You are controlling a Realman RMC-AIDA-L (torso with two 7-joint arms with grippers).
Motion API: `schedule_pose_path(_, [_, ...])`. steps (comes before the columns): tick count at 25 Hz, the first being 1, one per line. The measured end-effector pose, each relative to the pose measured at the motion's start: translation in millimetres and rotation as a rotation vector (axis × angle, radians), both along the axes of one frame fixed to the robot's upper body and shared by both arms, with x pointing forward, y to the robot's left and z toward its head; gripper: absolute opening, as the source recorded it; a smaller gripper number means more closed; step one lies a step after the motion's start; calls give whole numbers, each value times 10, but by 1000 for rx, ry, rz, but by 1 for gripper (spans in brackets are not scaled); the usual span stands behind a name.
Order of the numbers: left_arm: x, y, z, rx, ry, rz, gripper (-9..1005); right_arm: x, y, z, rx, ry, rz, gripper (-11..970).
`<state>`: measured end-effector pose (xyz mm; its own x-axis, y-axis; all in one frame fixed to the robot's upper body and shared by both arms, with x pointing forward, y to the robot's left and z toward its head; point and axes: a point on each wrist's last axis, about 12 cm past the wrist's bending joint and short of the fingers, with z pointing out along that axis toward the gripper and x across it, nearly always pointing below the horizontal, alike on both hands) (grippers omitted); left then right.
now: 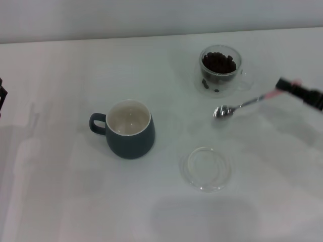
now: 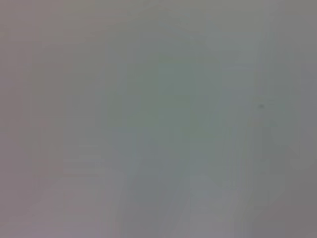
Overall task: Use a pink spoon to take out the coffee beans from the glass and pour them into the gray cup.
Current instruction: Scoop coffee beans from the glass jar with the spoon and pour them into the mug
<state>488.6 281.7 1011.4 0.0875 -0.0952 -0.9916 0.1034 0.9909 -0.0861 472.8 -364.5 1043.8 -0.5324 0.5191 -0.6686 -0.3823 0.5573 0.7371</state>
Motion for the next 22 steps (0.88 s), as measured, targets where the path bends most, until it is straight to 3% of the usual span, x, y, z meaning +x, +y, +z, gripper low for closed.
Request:
schedule_pose_path(6, [-13,14,-6,-2,2,8,824,472,-124,435,-114,-196,-19,152])
schedule_pose_path(8, [-13,19,-8,-3,3,13,824,714,-73,612,-177,-268,-16,153])
schedule_pose_path(14, [-11,19,-9,-3,5,13,824,959,85,650,-307,-299,18,155])
schedule_pose_path(22, [-13,22,-13,-6,8,14,824,1073,202,554,-465,-319,0,158])
